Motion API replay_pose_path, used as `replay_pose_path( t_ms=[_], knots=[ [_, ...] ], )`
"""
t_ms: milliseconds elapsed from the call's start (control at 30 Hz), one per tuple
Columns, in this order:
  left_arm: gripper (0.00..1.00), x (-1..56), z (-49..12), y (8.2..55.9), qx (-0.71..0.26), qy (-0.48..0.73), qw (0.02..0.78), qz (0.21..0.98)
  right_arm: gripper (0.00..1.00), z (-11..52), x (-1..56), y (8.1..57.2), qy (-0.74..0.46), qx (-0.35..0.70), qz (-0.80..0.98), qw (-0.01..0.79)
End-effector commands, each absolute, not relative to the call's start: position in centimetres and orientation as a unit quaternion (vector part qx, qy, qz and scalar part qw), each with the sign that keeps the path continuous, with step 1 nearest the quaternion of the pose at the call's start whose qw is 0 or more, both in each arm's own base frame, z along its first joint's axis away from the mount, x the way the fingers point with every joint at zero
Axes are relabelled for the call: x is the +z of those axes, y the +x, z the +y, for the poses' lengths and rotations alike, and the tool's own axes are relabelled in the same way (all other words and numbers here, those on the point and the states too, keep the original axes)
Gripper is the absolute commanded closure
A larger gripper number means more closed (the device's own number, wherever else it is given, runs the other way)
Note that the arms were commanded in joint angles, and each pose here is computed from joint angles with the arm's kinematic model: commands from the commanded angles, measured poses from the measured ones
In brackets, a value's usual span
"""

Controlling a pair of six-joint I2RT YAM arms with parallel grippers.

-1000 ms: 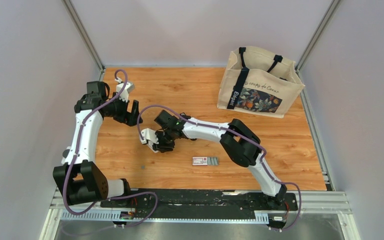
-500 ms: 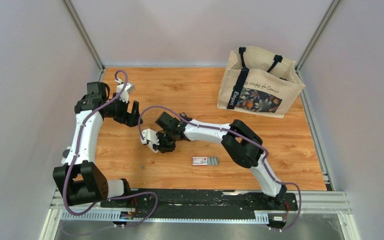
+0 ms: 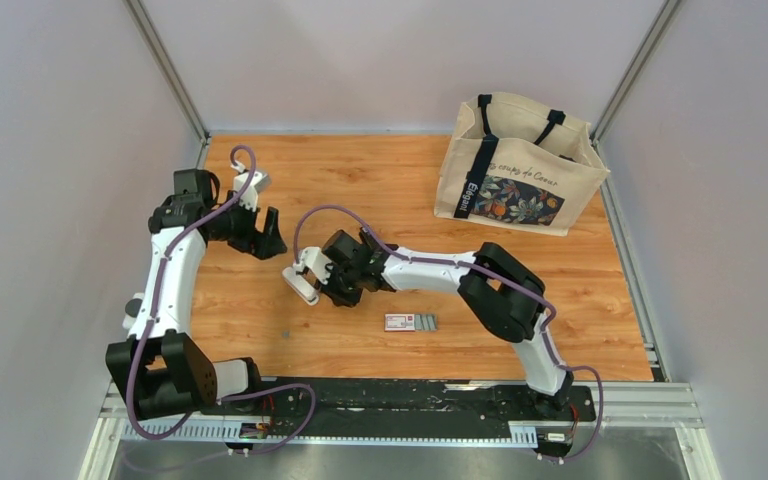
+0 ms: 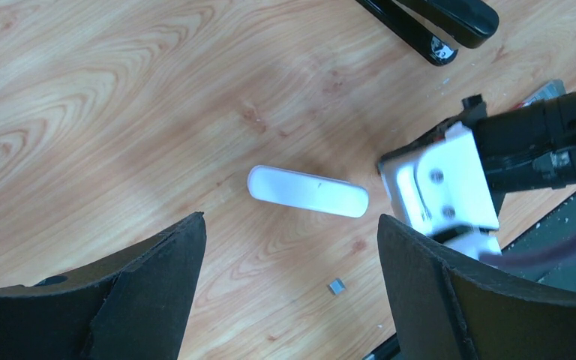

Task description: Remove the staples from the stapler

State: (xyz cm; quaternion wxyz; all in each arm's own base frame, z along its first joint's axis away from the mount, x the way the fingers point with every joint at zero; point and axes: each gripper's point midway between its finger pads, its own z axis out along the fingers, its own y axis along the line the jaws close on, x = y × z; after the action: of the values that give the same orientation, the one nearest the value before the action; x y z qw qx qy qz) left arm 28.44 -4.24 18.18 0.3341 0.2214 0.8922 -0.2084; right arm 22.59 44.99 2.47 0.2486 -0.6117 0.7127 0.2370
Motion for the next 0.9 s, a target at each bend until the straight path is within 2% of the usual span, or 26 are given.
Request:
replay_pose_path(
  t_ms=[0, 200, 533, 700, 867],
  knots=[
    [0.08, 18.9, -4.5, 27.8, -0.211, 0.238, 0.352, 0.880, 1.00, 42.4, 3.7, 23.8, -0.478, 0.179, 0.823, 0.248],
    [0.08, 18.5, -4.5, 27.4, -0.209, 0.240, 0.351, 0.881, 1.00, 38.9, 6.9, 24.9, -0.328, 0.130, 0.891, 0.285],
    [0.08, 17.6, -4.5, 26.6, -0.201, 0.246, 0.345, 0.883, 1.00, 31.6, 11.0, 22.4, -0.127, 0.108, 0.940, 0.298],
    [0.08, 16.9, -4.8, 26.5, -0.189, 0.258, 0.337, 0.885, 1.00, 27.6, 8.7, 20.0, -0.046, 0.081, 0.958, 0.272],
    [0.08, 16.5, -5.0, 26.3, -0.190, 0.263, 0.331, 0.886, 1.00, 25.7, 7.8, 19.1, -0.001, 0.075, 0.956, 0.285]
  ],
)
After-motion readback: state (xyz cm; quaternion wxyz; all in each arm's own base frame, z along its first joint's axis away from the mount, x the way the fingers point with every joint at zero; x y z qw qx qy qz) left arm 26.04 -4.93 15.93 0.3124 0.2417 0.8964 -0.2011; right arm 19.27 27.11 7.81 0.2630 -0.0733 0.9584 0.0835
